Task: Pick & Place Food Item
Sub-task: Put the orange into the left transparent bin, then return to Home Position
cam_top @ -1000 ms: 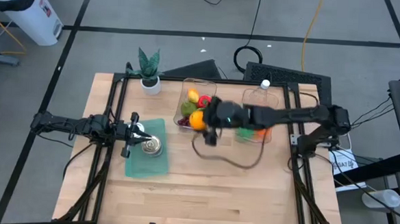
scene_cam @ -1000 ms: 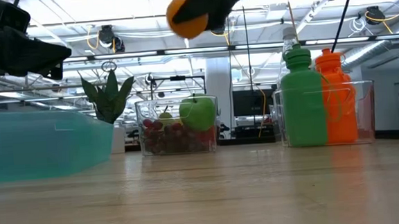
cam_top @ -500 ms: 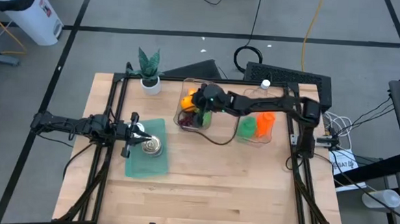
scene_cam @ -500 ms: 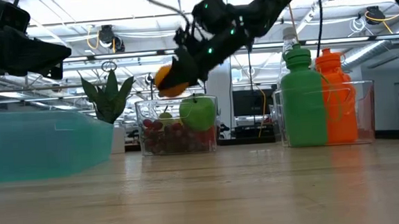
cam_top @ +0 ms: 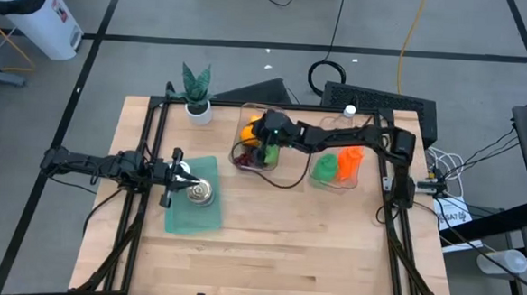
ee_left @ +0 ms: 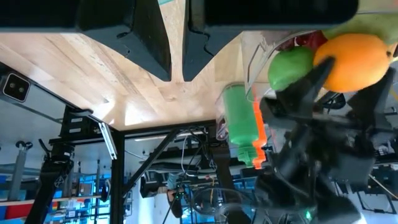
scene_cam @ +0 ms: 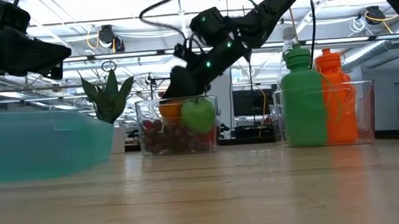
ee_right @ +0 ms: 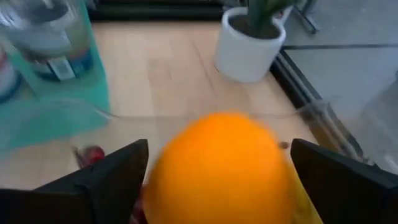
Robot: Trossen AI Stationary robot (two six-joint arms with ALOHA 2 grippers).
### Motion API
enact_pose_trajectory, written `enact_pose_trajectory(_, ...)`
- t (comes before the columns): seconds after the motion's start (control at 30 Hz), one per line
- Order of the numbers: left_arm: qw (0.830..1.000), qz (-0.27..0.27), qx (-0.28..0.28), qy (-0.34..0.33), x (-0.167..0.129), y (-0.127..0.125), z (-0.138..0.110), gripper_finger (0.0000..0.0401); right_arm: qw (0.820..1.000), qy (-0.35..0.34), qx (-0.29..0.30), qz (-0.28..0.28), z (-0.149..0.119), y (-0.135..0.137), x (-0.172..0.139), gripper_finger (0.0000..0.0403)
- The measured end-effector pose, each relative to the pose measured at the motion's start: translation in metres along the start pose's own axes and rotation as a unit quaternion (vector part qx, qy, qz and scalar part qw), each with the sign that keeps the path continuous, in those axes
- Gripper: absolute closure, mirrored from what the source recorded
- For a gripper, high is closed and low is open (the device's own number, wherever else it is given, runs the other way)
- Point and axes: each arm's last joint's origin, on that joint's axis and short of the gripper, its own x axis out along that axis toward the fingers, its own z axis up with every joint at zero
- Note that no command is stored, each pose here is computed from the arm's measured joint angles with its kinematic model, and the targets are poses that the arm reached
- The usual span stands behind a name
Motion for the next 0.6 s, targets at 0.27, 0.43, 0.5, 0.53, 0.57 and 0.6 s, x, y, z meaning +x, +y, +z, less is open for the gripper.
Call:
enact_pose_trajectory(0.27, 1.000, 0.000, 0.000, 0.000, 0.000, 0.000, 0.000, 0.0350, 0.997, -0.076, 0.006, 0.007, 0.047, 0.002, -0.045, 0.0019)
enact_pose_trajectory(0.43, 1.000, 0.000, 0.000, 0.000, 0.000, 0.000, 0.000, 0.0350, 0.990, -0.137, -0.001, 0.044, 0.096, 0.007, -0.129, 0.0038)
enact_pose_trajectory(0.5, 1.000, 0.000, 0.000, 0.000, 0.000, 0.000, 0.000, 0.0350, 0.988, -0.144, -0.006, 0.056, 0.104, 0.012, -0.165, 0.0062)
enact_pose_trajectory(0.53, 1.000, 0.000, 0.000, 0.000, 0.000, 0.000, 0.000, 0.0350, 0.987, -0.150, -0.010, 0.062, 0.106, 0.015, -0.184, 0.0079)
enact_pose_trajectory(0.57, 1.000, 0.000, 0.000, 0.000, 0.000, 0.000, 0.000, 0.0350, 0.985, -0.158, -0.011, 0.067, 0.108, 0.019, -0.202, 0.0099)
enact_pose_trajectory(0.6, 1.000, 0.000, 0.000, 0.000, 0.000, 0.000, 0.000, 0.0350, 0.983, -0.169, -0.010, 0.067, 0.109, 0.022, -0.222, 0.0122)
